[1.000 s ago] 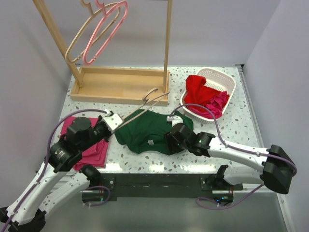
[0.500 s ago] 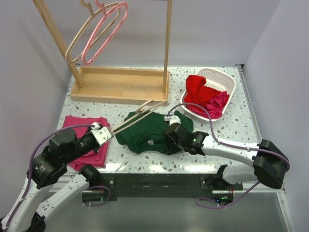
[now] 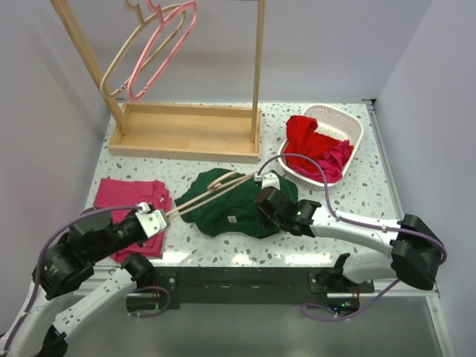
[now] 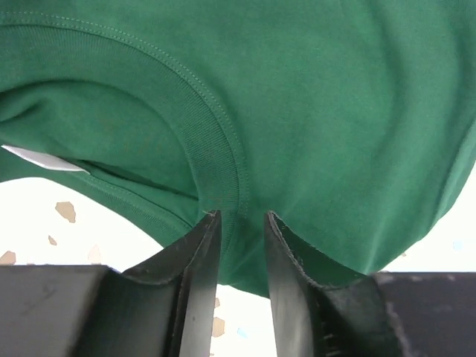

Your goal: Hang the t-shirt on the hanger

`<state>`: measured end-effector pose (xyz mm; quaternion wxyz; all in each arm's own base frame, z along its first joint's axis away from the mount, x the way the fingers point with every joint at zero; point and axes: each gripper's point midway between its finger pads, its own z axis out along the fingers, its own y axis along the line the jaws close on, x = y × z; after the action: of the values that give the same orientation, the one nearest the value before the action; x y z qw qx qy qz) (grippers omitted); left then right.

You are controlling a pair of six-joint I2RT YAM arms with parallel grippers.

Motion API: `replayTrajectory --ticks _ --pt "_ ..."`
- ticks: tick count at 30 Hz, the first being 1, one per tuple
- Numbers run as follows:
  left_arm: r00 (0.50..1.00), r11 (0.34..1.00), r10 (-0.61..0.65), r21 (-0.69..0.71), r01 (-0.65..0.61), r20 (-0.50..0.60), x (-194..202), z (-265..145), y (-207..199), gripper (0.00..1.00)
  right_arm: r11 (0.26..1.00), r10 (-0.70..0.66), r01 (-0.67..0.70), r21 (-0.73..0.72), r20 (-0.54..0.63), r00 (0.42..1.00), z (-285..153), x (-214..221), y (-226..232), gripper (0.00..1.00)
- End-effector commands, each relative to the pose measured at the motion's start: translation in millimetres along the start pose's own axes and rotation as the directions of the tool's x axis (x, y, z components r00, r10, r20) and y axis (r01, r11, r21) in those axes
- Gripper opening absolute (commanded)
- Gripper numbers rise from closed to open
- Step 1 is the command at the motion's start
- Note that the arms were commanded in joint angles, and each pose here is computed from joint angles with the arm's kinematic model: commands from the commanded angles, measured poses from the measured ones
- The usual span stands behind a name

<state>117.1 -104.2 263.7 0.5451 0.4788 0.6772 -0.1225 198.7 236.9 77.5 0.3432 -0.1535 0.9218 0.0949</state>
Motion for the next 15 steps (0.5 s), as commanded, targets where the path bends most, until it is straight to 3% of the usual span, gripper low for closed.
replayTrajectory --ticks 1,5,15 --pt "1.0 0.999 0.019 -0.042 -0.019 -0.008 -1 -2 9 0.0 0.999 -0.014 0.015 -0.034 0.043 0.999 -8 -14 20 0.39" --pt "0.999 0.999 0.026 -0.031 -0.025 0.024 -7 -6 7 0.0 0.998 -0.055 0.055 0.013 0.019 0.998 -4 -6 22 0.45" --pt "0.999 0.999 0.04 -0.028 -0.041 -0.021 4 -11 5 0.0 0.995 -0.045 0.046 0.088 -0.014 0.999 10 9 15 0.41"
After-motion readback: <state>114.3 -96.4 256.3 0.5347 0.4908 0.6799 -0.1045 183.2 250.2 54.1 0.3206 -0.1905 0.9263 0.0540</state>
